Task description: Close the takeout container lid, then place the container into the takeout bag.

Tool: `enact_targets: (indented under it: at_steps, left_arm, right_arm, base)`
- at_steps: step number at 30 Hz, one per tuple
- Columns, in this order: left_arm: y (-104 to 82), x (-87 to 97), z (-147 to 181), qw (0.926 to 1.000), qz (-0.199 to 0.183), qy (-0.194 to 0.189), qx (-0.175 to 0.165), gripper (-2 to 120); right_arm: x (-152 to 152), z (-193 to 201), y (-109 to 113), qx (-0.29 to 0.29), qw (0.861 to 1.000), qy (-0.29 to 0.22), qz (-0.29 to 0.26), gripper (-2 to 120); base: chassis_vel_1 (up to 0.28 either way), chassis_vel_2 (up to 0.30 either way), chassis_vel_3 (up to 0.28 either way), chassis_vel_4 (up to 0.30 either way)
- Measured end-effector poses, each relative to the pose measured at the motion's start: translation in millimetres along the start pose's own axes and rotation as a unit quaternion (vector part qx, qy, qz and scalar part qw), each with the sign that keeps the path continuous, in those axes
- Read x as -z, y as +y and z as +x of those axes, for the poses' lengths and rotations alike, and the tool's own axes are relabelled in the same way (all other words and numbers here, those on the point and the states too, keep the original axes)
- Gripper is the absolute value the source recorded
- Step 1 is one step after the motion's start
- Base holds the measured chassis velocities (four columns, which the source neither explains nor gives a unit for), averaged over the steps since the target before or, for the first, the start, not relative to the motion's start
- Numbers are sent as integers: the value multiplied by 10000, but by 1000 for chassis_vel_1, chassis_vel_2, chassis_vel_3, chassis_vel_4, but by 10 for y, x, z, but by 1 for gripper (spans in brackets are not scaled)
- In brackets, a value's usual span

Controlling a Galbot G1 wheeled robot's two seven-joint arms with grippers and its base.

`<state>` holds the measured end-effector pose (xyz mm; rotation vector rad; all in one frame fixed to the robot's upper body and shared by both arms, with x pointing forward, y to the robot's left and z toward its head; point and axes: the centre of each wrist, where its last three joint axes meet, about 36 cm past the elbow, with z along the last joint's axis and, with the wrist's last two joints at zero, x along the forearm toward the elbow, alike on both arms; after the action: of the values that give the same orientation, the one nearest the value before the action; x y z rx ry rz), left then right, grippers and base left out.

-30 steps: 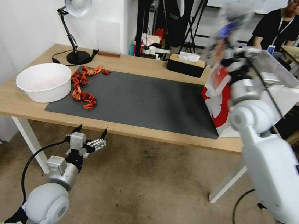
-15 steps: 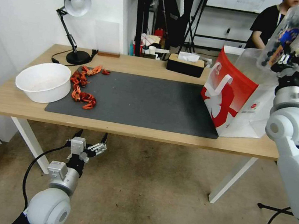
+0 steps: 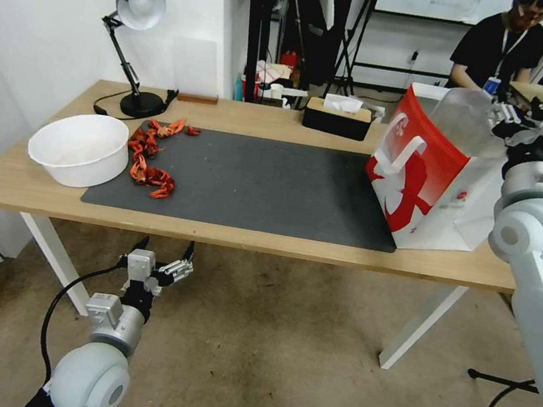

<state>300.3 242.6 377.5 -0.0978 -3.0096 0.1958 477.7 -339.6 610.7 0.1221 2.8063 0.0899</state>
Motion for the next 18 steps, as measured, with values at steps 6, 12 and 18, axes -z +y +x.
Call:
enact_targets:
  at_steps: [6,12,18]
  left_arm:
    - [3,8,3,9996,70,-161,-216,100]
    - [18,-27,15,9994,102,-199,-252,100]
    - [35,-95,31,9993,23,-313,-182,100]
  right_arm:
    - [-104,546,111,815,9966,119,93,99]
    - [-248,1049,206,1180,9926,222,199,100]
    - [-577,1718,300,1273,9905,458,243,100]
  base:
    - [0,0,0,0]
    - [0,0,0,0]
    - [0,0,0,0]
